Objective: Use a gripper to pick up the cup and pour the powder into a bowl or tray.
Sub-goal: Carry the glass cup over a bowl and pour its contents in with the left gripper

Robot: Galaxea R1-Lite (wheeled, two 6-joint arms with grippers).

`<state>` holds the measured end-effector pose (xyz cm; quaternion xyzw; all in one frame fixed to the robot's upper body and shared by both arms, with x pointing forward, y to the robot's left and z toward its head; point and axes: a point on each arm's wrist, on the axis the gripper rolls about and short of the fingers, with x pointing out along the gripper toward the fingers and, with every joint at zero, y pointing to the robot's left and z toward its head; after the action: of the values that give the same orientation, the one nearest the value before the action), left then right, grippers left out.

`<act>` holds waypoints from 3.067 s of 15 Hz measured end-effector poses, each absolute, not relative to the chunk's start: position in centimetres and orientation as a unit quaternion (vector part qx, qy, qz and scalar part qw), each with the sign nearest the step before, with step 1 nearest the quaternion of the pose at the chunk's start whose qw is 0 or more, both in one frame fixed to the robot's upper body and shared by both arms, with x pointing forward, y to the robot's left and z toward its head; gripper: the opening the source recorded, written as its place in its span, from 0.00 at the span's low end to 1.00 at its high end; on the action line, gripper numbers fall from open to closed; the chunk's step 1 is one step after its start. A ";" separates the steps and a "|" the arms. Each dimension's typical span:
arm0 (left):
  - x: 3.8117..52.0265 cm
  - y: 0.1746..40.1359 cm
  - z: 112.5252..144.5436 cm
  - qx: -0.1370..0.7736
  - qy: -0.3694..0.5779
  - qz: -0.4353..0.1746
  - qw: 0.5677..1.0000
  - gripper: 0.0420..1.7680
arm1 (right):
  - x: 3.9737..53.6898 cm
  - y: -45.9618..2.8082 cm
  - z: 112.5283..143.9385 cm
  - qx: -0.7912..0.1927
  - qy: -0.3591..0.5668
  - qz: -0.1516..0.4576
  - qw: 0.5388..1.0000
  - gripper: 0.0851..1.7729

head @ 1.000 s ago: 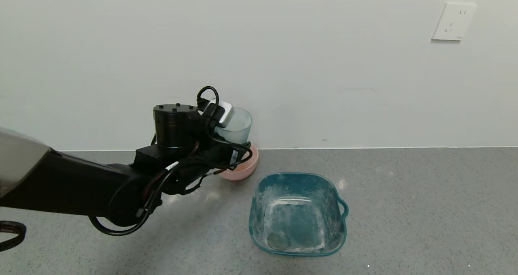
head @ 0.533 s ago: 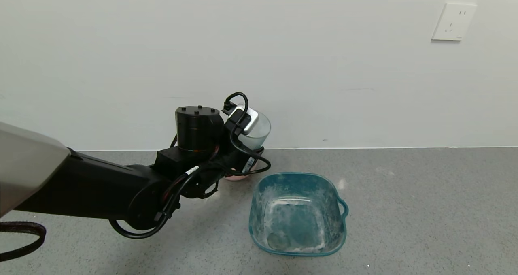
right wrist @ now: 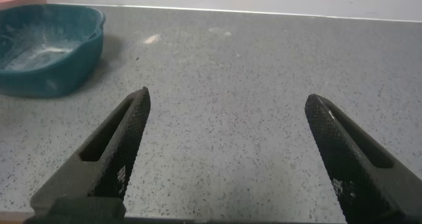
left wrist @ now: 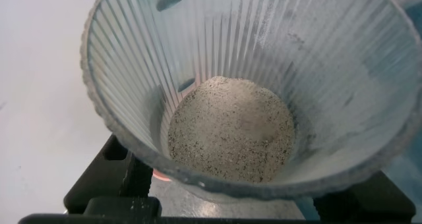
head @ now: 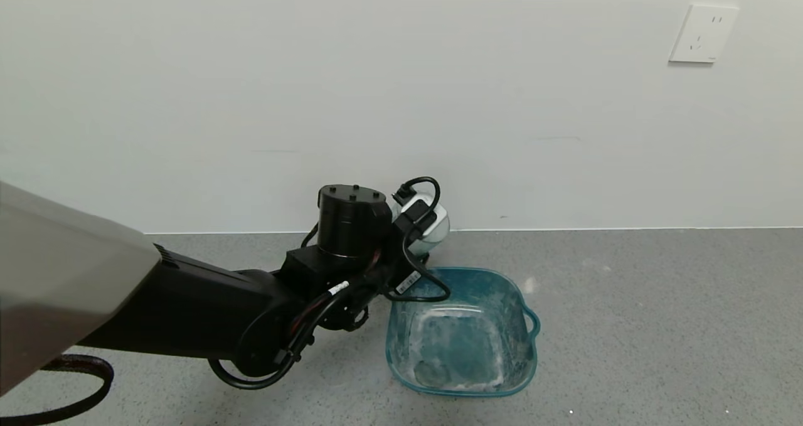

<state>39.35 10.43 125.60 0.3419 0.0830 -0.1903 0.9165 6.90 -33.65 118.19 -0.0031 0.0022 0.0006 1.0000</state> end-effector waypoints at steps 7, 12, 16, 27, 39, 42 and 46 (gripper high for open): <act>38.2 8.6 125.4 0.423 0.124 -0.194 0.877 0.73 | 6.9 -33.7 118.2 -0.003 0.002 0.001 1.000 0.96; 37.7 7.6 124.9 0.476 0.129 -0.179 0.851 0.73 | 6.9 -33.7 118.2 -0.003 0.002 0.001 1.000 0.96; 37.7 7.0 124.4 0.515 0.126 -0.177 0.829 0.73 | 6.9 -33.7 118.2 -0.003 0.002 0.001 1.000 0.96; 37.7 7.4 124.5 0.604 0.116 -0.164 0.771 0.73 | 6.9 -33.7 118.2 -0.003 0.002 0.001 1.000 0.96; 37.3 7.7 124.7 0.694 0.105 -0.156 0.695 0.73 | 6.9 -33.7 118.2 -0.003 0.002 0.001 1.000 0.96; 37.0 7.4 124.8 0.710 0.100 -0.149 0.681 0.73 | 6.9 -33.7 118.2 -0.003 0.002 0.001 1.000 0.96; 36.4 7.0 124.7 0.732 0.091 -0.157 0.657 0.73 | 6.9 -33.7 118.2 -0.004 0.002 0.001 1.000 0.96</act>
<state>36.43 6.99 124.74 0.7318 0.0915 -0.1565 0.6570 6.90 -33.65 118.18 -0.0035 0.0024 0.0006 1.0000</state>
